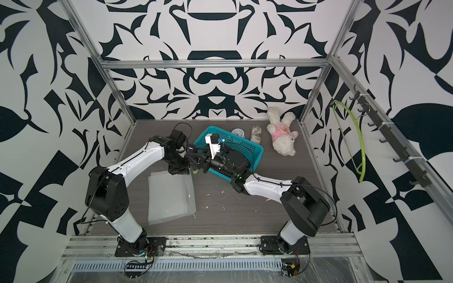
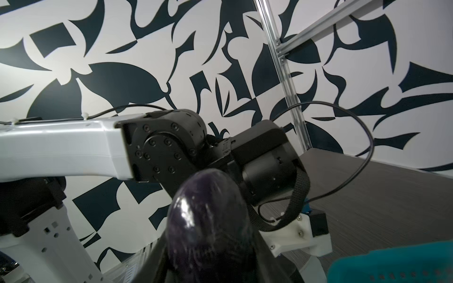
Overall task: Place the eggplant in a zip-top bag and seal the zipper
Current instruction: Place the eggplant in the zipper food storage bag.
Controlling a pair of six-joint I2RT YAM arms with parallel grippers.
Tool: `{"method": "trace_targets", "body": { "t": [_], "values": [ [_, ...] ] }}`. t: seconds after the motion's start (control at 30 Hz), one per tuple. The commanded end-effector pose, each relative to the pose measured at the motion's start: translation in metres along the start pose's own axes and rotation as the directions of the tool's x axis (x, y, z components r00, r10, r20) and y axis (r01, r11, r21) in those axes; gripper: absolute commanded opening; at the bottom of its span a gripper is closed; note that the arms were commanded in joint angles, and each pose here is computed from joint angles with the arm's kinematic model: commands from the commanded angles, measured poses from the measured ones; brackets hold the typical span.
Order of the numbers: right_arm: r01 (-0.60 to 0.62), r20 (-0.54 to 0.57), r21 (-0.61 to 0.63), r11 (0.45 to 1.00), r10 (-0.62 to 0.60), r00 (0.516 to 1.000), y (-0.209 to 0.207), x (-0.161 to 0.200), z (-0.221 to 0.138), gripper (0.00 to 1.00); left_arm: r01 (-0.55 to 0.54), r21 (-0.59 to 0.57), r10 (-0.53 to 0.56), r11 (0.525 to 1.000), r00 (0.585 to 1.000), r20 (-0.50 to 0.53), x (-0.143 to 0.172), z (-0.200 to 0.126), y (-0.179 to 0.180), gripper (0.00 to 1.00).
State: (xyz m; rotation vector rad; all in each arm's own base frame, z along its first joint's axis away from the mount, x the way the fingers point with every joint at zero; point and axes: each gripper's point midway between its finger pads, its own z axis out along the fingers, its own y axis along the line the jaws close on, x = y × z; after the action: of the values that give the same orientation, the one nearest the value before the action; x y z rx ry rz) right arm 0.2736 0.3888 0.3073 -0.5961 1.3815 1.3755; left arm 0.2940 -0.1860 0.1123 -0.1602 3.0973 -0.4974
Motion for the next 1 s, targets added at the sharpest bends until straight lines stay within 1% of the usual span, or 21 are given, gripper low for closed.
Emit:
{"method": "trace_targets", "body": {
  "t": [0.0,0.1,0.23,0.33,0.43,0.6,0.77,0.97],
  "values": [
    [0.095,0.160,-0.087,0.992,-0.081,0.984,0.027,-0.027,-0.002,0.37,0.065,0.003,-0.065,0.998,0.998,-0.014,0.006,-0.004,0.008,0.00],
    [0.080,0.175,-0.141,0.987,-0.054,0.983,0.033,-0.024,-0.001,0.36,0.066,0.032,-0.065,0.997,0.998,-0.024,0.008,-0.003,0.004,0.00],
    [0.072,0.148,-0.198,0.978,-0.043,0.988,0.047,-0.015,0.007,0.36,0.065,0.046,-0.063,0.997,0.997,-0.032,0.009,-0.003,0.002,0.00],
    [0.065,0.128,-0.213,0.975,-0.038,0.991,0.051,-0.002,0.012,0.36,0.057,0.064,-0.056,0.996,0.998,-0.030,0.009,-0.004,-0.001,0.00],
    [0.050,0.116,-0.196,0.979,-0.028,0.993,0.044,0.010,0.013,0.36,0.056,0.076,-0.054,0.996,0.998,-0.027,0.009,-0.005,-0.003,0.00],
    [0.067,0.093,-0.182,0.981,-0.050,0.994,0.041,0.026,0.013,0.36,0.059,0.089,-0.056,0.994,0.998,-0.036,0.010,-0.004,-0.003,0.00],
    [0.097,0.060,-0.121,0.988,-0.090,0.994,0.027,0.045,0.004,0.36,0.048,0.085,-0.046,0.995,0.999,-0.028,0.012,-0.008,-0.002,0.00],
    [0.118,-0.013,-0.084,0.989,-0.119,0.993,0.017,0.066,0.001,0.36,0.044,0.084,-0.043,0.995,0.999,-0.017,0.013,-0.013,0.000,0.00]
  ]
}}
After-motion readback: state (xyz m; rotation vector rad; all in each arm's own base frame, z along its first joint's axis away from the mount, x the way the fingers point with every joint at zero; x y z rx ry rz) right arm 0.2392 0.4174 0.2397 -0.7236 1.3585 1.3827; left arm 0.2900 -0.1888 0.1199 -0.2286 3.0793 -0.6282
